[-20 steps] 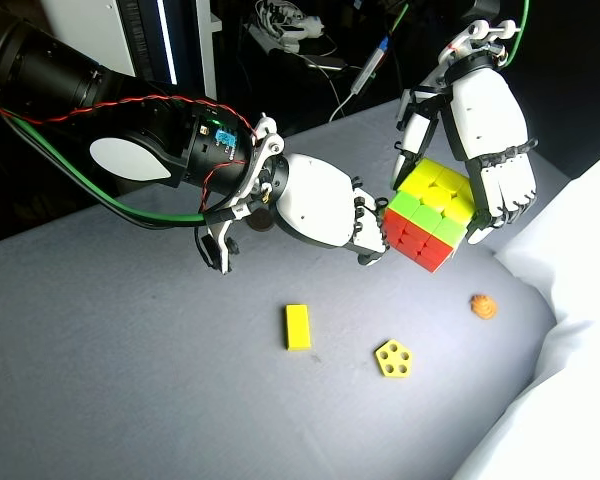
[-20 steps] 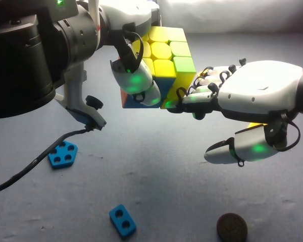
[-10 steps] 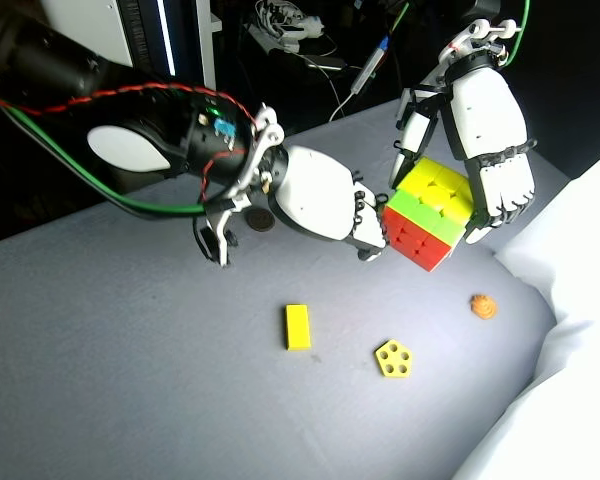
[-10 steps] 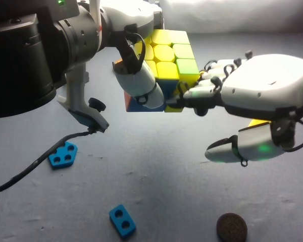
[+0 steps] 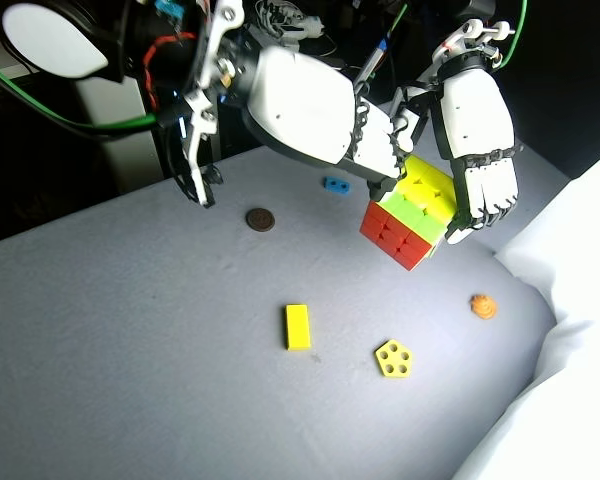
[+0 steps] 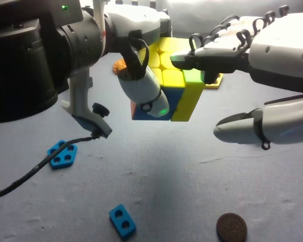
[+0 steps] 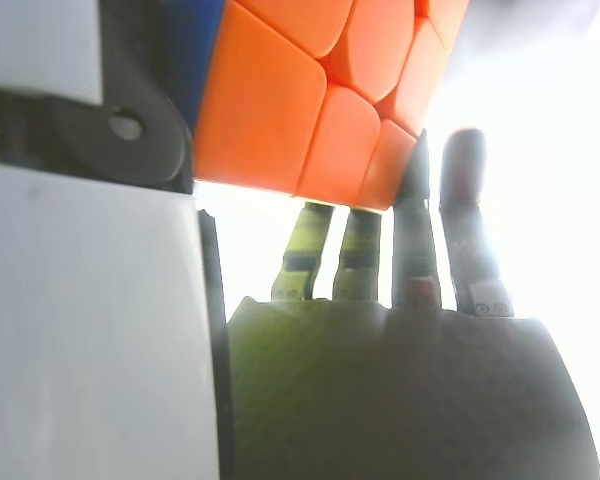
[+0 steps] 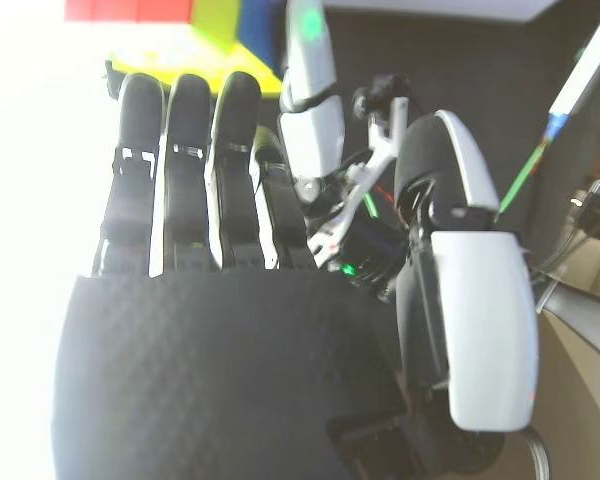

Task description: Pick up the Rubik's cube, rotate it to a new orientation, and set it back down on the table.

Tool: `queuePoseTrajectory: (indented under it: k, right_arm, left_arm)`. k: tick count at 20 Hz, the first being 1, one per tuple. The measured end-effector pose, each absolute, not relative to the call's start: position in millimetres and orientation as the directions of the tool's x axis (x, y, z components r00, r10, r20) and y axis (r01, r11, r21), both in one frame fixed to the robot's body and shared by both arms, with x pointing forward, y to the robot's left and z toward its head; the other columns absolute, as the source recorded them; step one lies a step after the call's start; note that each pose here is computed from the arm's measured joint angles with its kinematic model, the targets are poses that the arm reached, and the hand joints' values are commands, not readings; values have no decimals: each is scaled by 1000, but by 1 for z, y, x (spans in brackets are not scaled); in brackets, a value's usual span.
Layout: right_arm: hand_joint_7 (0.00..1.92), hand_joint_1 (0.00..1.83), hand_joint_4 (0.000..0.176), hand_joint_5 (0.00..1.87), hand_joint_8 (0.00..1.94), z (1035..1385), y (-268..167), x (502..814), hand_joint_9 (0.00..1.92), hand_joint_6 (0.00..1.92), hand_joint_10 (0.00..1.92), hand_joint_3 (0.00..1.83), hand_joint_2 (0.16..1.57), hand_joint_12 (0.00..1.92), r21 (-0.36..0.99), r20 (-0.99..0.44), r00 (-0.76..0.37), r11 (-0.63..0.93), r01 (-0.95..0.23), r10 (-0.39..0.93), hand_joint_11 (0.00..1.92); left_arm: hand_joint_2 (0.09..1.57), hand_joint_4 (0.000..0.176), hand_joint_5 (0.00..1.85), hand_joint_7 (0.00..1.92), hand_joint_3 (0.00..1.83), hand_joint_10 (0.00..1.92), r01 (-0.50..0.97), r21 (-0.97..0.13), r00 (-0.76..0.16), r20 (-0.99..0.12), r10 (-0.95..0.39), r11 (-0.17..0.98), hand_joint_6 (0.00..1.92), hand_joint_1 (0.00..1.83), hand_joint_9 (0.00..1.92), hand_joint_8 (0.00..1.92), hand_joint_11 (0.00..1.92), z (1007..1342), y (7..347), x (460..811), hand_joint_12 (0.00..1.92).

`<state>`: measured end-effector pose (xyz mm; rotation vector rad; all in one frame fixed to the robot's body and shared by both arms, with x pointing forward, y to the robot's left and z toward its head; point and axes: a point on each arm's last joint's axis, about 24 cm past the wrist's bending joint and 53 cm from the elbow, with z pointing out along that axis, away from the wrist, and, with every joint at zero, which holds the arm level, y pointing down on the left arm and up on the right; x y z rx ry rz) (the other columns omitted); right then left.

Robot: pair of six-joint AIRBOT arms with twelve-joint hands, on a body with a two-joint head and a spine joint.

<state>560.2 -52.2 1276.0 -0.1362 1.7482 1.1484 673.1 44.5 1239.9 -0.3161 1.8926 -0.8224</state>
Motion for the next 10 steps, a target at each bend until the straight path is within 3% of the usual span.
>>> queuePoseTrajectory:
  k: [8, 10]
  right_arm:
    - [226, 506, 0, 137, 1003, 1291, -62, 566, 107, 6, 1107, 0, 1203, 1243, 490, -872, -357, 598, -634, 336, 0]
    - [230, 528, 0, 154, 989, 1294, -64, 570, 116, 9, 1109, 0, 1190, 1284, 439, -898, -305, 616, -654, 316, 0]
  left_arm:
    - [1003, 0, 205, 79, 3, 1917, 133, -695, -482, -668, -566, 707, 1591, 1209, 49, 1837, 0, 1212, 43, 661, 1921]
    - [998, 0, 155, 43, 1, 1921, 124, -712, -485, -652, -584, 691, 1635, 1144, 27, 1867, 0, 1202, 44, 660, 1921]
